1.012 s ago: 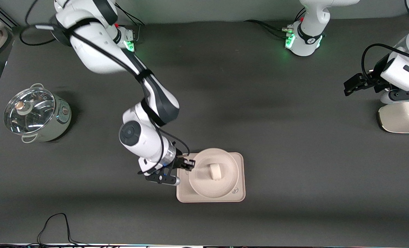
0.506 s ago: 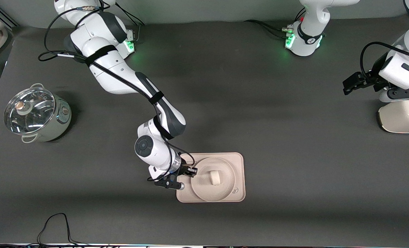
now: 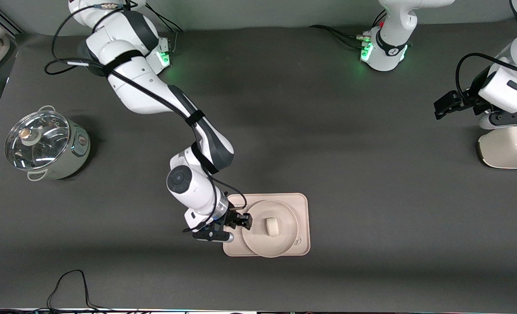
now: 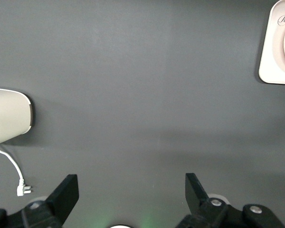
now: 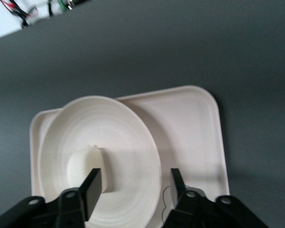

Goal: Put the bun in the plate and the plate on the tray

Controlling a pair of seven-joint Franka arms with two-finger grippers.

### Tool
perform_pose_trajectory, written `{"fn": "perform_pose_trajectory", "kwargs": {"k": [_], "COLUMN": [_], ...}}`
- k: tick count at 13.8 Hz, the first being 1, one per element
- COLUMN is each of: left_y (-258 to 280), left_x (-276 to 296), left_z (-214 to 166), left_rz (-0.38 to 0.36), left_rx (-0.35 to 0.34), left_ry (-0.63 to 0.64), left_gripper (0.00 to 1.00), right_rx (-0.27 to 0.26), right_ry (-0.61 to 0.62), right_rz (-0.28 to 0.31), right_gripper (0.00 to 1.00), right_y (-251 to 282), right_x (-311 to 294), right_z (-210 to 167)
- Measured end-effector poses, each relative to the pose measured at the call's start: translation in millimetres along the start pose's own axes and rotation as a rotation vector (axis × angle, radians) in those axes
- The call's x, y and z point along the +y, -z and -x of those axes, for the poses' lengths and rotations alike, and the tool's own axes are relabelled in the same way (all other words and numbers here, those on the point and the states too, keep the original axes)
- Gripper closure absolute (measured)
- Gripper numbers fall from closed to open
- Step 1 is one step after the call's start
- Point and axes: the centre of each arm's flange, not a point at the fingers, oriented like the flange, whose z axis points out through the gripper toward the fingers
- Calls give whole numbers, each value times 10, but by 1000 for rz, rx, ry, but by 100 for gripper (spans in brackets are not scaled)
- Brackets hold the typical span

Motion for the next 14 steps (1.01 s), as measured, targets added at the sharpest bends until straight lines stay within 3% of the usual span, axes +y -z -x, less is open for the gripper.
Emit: {"fn": "perform_pose_trajectory", "kwargs": {"k": [3,6,8,11,14], "left_y": [13,28,51,98,128], "left_x": [-1,-6,-12,-16,-20], "left_z": [1,1,7,15,22], "left_rz": [0,-5,-9,-9,-10], "left_rx": [2,6,5,7,5], "left_ry": [0,0,0,0,1], "left_gripper": [0,0,0,0,0], "right_rx": [41,83,83,-20,-116], "right_ry": [28,3,-17,-9,-41], "right_rz": [16,59,101,188,230], "right_gripper": [0,0,0,0,0], "right_y": [844,1858,2453,3317,4082], "right_x": [232,671,903,1348,1735], "right_z": [-231,-235,-56,206,409]}}
